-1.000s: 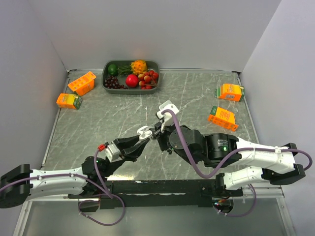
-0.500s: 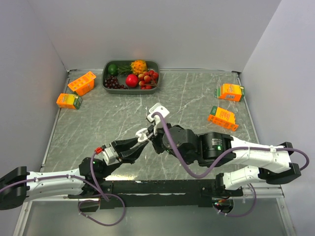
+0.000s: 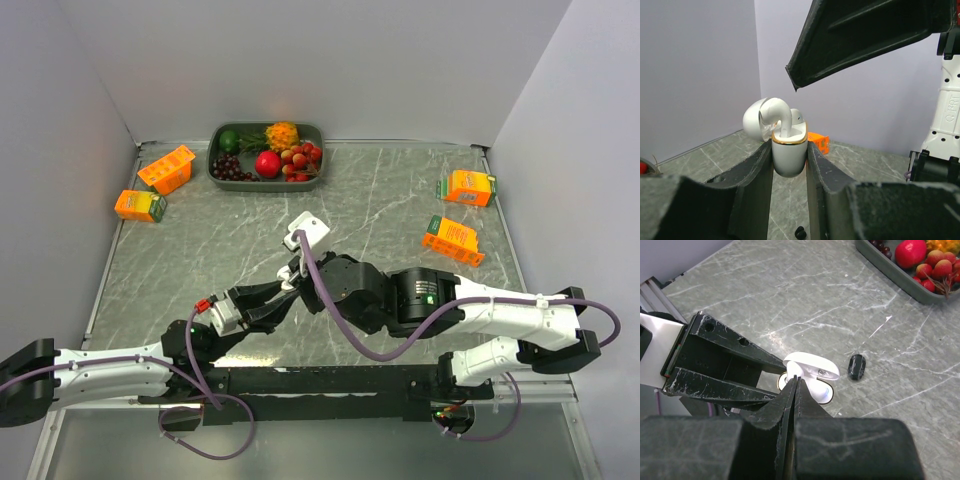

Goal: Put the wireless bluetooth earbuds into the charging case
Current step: Place the earbud in the charging case.

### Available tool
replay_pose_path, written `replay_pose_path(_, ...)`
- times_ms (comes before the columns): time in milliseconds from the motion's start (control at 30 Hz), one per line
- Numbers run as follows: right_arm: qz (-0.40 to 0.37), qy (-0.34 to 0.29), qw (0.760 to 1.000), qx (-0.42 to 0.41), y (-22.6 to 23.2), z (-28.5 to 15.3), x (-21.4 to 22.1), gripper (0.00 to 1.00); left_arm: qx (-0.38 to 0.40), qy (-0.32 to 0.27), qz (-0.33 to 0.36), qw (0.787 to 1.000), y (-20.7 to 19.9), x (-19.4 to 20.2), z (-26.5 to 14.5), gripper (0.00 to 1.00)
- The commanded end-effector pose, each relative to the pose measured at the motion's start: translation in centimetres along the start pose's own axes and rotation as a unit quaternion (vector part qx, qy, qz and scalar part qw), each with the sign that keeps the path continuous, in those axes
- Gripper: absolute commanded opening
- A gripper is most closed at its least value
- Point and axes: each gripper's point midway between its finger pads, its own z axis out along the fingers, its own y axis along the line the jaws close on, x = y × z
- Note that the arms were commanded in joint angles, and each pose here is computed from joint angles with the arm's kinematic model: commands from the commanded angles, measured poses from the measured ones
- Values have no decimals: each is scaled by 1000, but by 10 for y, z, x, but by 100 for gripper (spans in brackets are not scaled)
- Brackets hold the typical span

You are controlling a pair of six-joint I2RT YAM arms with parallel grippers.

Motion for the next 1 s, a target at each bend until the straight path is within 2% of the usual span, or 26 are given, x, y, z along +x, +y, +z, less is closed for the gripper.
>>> replay_pose_path(0, 0, -11, 1000, -5, 1, -2, -15, 0, 8, -19, -12, 1000, -3, -11, 1, 1)
replay_pose_path(433, 1, 1, 1000, -8, 5, 2, -10, 0, 9, -20, -12, 1000, -3, -12, 1, 1)
replay_pose_path(700, 17, -28, 999, 16, -11, -9, -24, 0, 12, -18, -13, 1000, -4, -10, 0, 1)
replay_pose_path(967, 15, -7, 1000, 18, -13, 1, -14, 0, 21, -21, -13, 999, -7, -12, 1, 1)
